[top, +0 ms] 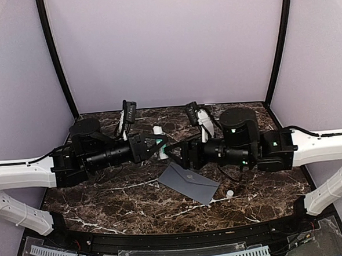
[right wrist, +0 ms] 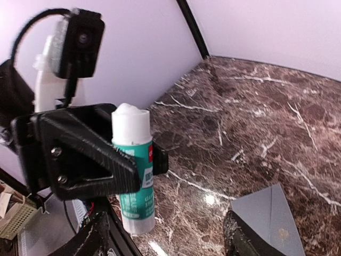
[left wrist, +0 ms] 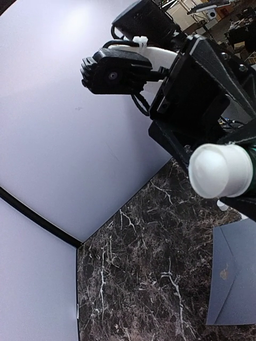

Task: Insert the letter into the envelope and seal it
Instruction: Screw the solid glue.

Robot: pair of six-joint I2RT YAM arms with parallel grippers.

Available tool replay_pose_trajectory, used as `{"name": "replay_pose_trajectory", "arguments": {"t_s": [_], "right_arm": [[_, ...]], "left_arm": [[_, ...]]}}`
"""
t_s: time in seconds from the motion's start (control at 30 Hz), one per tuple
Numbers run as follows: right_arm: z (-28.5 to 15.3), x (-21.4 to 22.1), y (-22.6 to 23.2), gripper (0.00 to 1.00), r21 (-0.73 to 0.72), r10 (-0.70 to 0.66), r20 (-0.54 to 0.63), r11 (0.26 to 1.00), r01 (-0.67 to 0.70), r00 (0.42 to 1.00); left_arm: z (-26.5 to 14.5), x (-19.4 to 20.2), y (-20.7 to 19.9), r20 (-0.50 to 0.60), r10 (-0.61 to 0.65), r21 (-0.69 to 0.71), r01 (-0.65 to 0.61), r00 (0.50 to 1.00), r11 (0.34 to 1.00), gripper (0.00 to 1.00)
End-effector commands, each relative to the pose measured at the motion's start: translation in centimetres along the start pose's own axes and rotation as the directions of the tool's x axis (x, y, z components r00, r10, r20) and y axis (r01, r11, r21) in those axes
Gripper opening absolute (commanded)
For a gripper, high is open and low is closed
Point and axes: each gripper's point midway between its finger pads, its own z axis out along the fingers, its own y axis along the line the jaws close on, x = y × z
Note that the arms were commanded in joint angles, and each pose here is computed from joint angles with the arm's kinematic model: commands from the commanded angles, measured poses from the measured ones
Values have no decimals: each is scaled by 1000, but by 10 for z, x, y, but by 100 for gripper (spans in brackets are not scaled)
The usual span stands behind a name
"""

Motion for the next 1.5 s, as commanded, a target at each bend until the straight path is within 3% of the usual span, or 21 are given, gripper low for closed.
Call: {"name": "replay_pose_trajectory", "arguments": {"t_s": [0.0, 0.27, 0.47, 1.07, 1.27, 1.47], "right_arm": [[-28, -24, 22, 72, -237, 55, 113, 971, -27, 992], [-64, -27, 64, 79, -569, 79, 143, 823, 17, 987], [-68, -27, 83, 70, -670, 87, 125, 742, 19, 988], [-58, -24, 117, 37, -772, 53, 90, 634, 35, 995], [-56, -22, 117, 20, -775, 66, 79, 632, 19, 995], [-54, -25, 108, 13, -739, 98, 93, 674, 3, 991]], "left_arm": [[-21, -27, -28, 56, -12, 135, 4, 998, 991, 0], [-35, -25, -78, 31, 11, 437, -24, 999, 899, 0], [-42, -23, -104, 26, 40, 590, -48, 999, 806, 0], [-44, -24, -111, 26, 49, 620, -54, 998, 783, 0], [-42, -23, -109, 27, 53, 613, -59, 998, 788, 0], [-37, -16, -99, 13, 73, 571, -67, 997, 818, 0]]}}
